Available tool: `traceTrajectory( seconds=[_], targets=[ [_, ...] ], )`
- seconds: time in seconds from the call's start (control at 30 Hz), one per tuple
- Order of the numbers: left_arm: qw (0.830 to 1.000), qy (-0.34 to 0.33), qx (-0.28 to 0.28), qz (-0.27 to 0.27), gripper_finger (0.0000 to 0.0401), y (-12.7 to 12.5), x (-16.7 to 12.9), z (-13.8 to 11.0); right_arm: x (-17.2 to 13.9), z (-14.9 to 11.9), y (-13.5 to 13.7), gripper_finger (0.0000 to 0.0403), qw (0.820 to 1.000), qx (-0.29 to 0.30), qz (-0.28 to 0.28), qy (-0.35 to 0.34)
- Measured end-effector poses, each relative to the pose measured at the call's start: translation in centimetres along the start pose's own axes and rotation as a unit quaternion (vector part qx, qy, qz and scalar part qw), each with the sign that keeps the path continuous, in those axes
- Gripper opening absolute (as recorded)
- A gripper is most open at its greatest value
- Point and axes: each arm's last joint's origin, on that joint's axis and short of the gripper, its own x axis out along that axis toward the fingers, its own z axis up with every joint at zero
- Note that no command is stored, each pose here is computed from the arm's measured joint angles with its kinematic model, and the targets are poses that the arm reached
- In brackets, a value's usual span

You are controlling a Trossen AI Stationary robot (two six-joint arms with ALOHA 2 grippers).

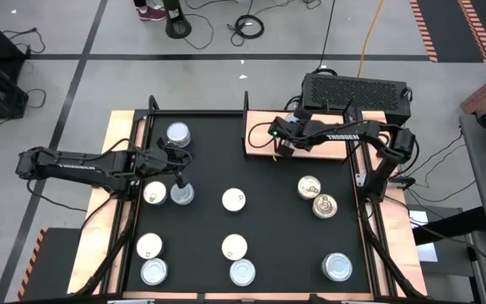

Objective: Stack canned seafood by type on shelf
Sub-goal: Put the green tuna can on the shelf

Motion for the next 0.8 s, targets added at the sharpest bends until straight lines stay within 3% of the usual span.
traceTrajectory(
  seconds=[0.33, 0.8],
  targets=[
    [1.0, -0.001, 0.0, 0.003, 0.0046, 0.02, 0.0, 0.01, 0.1, 0.48, -0.15, 0.0, 1.0, 0.015, 0.007, -0.022],
    [1.0, 0.001, 0.001, 0.004, 0.0046, 0.03, 0.0, -0.02, 0.0, 0.47, 0.0, 0.0011, 1.0, -0.015, 0.005, -0.022]
  ],
)
